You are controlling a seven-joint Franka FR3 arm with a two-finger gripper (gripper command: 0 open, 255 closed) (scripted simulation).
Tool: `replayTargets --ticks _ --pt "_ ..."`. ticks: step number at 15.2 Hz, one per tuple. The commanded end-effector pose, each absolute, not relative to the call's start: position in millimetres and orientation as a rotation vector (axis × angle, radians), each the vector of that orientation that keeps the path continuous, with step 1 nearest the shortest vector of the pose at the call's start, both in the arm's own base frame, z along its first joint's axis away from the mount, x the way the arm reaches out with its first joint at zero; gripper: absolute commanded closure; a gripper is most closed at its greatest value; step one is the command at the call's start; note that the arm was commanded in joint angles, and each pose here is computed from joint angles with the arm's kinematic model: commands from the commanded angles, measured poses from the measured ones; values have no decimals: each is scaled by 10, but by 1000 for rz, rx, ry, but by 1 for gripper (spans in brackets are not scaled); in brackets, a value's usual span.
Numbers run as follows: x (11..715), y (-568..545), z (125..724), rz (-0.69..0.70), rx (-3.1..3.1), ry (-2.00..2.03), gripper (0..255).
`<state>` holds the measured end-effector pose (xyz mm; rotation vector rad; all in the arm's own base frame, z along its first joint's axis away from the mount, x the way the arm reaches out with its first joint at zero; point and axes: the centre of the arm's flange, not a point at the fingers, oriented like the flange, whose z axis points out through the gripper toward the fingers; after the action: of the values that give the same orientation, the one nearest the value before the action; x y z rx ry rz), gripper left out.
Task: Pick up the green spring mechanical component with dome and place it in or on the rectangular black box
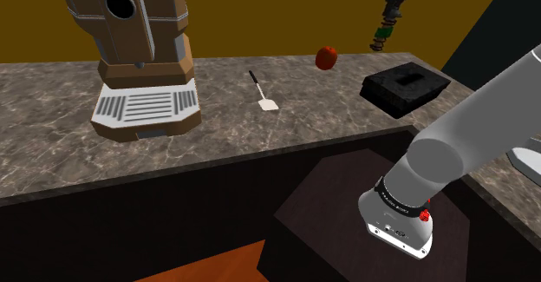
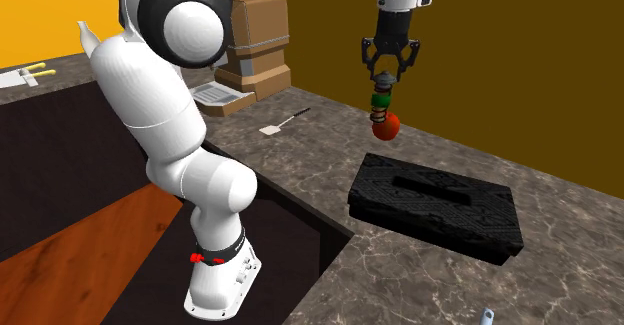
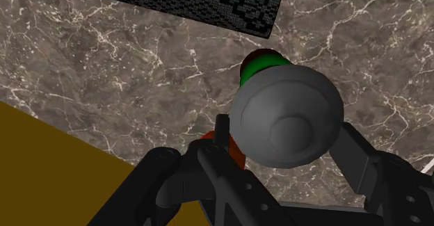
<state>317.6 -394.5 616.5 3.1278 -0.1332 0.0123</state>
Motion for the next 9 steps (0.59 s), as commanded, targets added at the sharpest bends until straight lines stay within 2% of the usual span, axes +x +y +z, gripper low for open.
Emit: replayTargets --ticks 1,9 --pt "2961 -4107 6210 12 3128 -130 255" --pt "2173 -4785 6393 12 3128 -130 255"
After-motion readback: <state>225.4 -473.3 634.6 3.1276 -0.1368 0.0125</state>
